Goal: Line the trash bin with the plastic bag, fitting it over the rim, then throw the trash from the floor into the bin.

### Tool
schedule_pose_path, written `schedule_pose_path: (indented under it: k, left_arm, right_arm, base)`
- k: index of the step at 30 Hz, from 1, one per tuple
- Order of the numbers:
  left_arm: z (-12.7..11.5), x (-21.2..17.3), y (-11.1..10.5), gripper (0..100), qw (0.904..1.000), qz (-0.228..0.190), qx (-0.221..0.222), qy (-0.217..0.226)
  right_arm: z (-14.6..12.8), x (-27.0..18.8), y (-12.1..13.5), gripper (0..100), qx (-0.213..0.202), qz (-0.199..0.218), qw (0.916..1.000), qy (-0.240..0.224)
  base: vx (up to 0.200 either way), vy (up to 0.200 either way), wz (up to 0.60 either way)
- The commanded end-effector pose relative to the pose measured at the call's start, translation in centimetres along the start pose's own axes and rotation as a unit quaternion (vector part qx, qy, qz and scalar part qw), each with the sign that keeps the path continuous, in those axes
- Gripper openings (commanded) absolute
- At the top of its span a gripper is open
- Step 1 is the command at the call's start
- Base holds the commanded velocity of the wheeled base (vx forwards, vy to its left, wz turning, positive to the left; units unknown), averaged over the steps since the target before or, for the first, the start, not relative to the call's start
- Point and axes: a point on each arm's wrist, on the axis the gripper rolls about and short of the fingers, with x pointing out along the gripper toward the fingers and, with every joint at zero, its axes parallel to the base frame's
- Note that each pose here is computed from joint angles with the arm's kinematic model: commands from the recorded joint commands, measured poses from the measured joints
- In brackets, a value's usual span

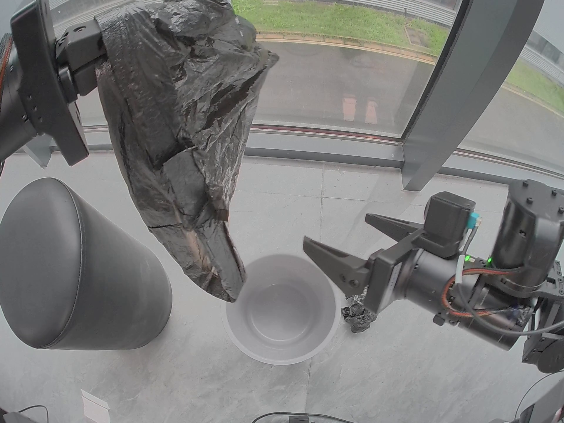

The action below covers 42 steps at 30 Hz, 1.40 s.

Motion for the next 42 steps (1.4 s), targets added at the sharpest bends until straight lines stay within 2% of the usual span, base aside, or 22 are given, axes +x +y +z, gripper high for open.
schedule_pose_path:
  k: [1,4,8,16,22,25,27,28,35,42]
  left_arm:
    - [-0.2,0.2,0.1,0,1.0,-0.001,-0.006,0.007]
    - [-0.2,0.4,0.2,0,0.9999,0.001,-0.007,0.007]
    - [-0.1,0.6,0.1,0,0.9999,-0.001,-0.008,0.007]
    - [0.6,1.9,-0.1,0,1.0,0.0,-0.007,-0.003]
    - [0.7,1.8,0.0,0,1.0,0.003,-0.007,-0.005]
    - [0.6,1.4,-0.2,0,1.0,0.001,-0.006,-0.005]
    - [0.6,1.4,-0.2,0,1.0,0.001,-0.006,-0.005]
    - [0.6,1.1,-0.4,0,1.0,-0.001,-0.007,-0.006]
    - [0.6,0.5,-0.7,0,0.9999,-0.006,-0.007,-0.009]
    - [0.6,0.0,-1.0,0,0.9999,-0.004,-0.01,-0.007]
  right_arm:
    - [-1.5,2.6,2.0,100,-0.008,0.021,0.9994,0.028]
    - [-3.0,3.4,3.9,100,-0.017,0.045,0.9977,0.049]
    - [-4.4,4.1,5.1,100,-0.026,0.057,0.9957,0.068]
    - [-6.5,5.2,6.6,100,-0.039,0.052,0.9941,0.087]
    - [-7.2,5.6,6.7,100,-0.044,0.048,0.9933,0.096]
    - [-7.6,7.3,6.4,100,-0.051,-0.004,0.9952,0.083]
    - [-7.6,7.3,6.4,100,-0.051,-0.004,0.9952,0.083]
    - [-7.7,9.6,6.2,100,-0.056,-0.07,0.9946,0.052]
    - [-8.1,12.1,6.9,100,-0.073,-0.087,0.9934,0.015]
    - [-8.7,13.8,6.8,100,-0.078,-0.102,0.9917,0.004]
  base:
    - [0.0,0.0,0.0]
    - [0.0,0.0,0.0]
    - [0.0,0.0,0.0]
    - [0.0,0.0,0.0]
    - [0.0,0.0,0.0]
    - [0.0,0.0,0.0]
    - [0.0,0.0,0.0]
    - [0.0,0.0,0.0]
    - [0.0,0.0,0.0]
    - [0.0,0.0,0.0]
